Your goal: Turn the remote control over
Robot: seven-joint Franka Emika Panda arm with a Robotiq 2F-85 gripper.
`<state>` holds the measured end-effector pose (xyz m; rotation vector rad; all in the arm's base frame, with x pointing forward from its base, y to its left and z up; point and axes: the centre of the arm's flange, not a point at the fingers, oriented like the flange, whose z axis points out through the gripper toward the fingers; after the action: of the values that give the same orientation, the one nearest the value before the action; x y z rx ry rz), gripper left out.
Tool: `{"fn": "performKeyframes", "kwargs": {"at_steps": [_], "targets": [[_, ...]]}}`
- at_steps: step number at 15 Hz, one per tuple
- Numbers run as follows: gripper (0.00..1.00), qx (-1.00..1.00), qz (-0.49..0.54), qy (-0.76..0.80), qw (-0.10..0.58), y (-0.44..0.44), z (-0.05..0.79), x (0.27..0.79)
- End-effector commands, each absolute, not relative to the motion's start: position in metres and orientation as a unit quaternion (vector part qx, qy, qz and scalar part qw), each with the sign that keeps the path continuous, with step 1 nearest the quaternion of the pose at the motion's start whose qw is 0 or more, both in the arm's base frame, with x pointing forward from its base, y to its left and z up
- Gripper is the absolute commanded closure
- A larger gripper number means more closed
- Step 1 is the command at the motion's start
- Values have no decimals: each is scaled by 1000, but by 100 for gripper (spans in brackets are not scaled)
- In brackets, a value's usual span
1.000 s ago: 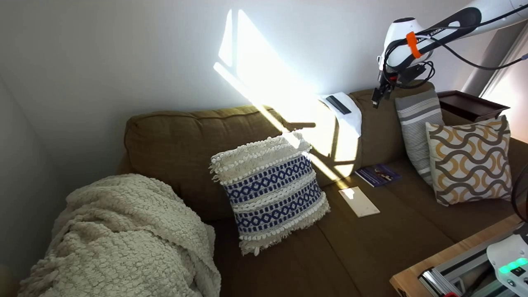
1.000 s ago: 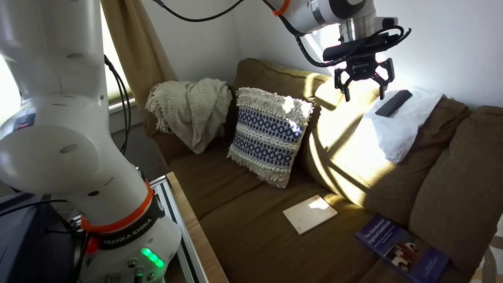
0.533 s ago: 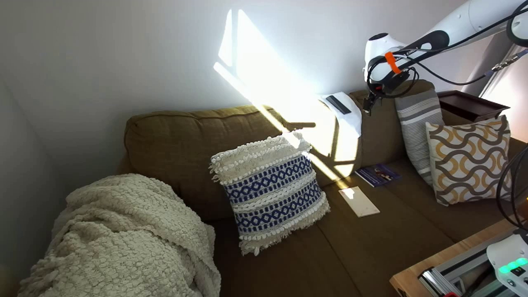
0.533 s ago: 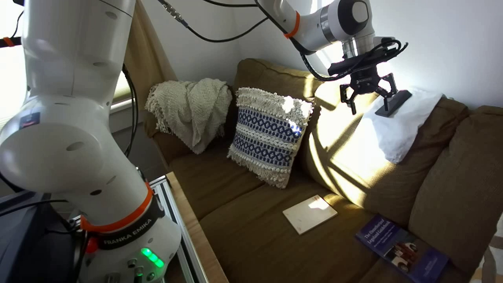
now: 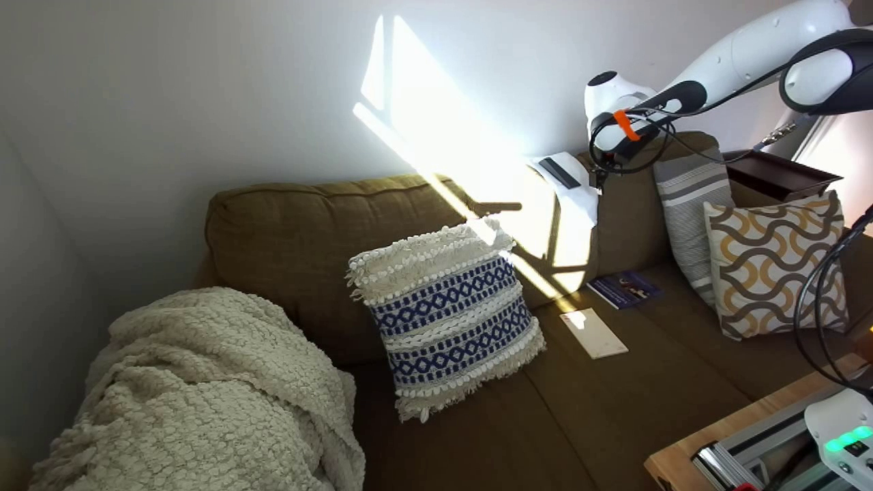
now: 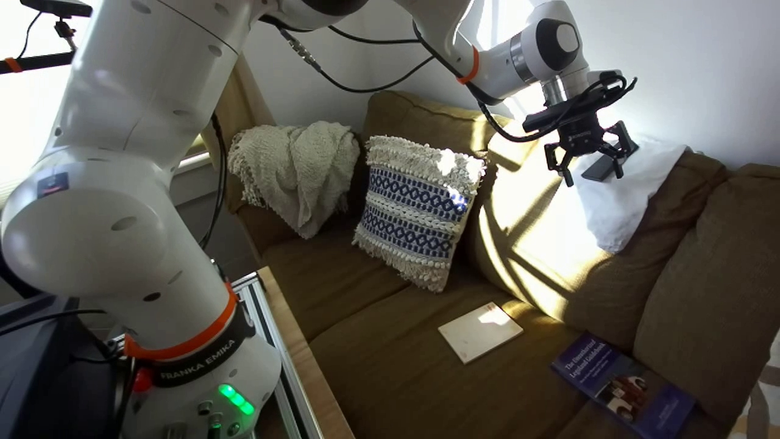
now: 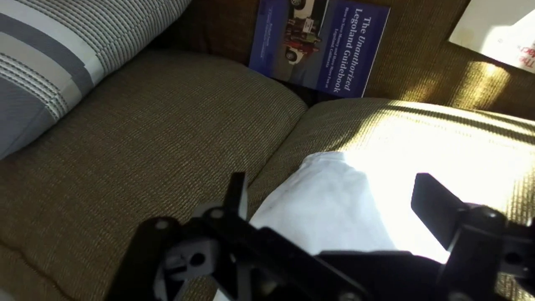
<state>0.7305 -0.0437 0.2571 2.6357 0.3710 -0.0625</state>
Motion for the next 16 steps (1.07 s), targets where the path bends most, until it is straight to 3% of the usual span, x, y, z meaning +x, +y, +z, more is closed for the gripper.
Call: {"fn": "performKeyframes", "kwargs": {"at_steps": [1,16], "targets": [[0,961,-22,135,239,-44,255,733],[0,956,20,104,273,-21,217,786]]}}
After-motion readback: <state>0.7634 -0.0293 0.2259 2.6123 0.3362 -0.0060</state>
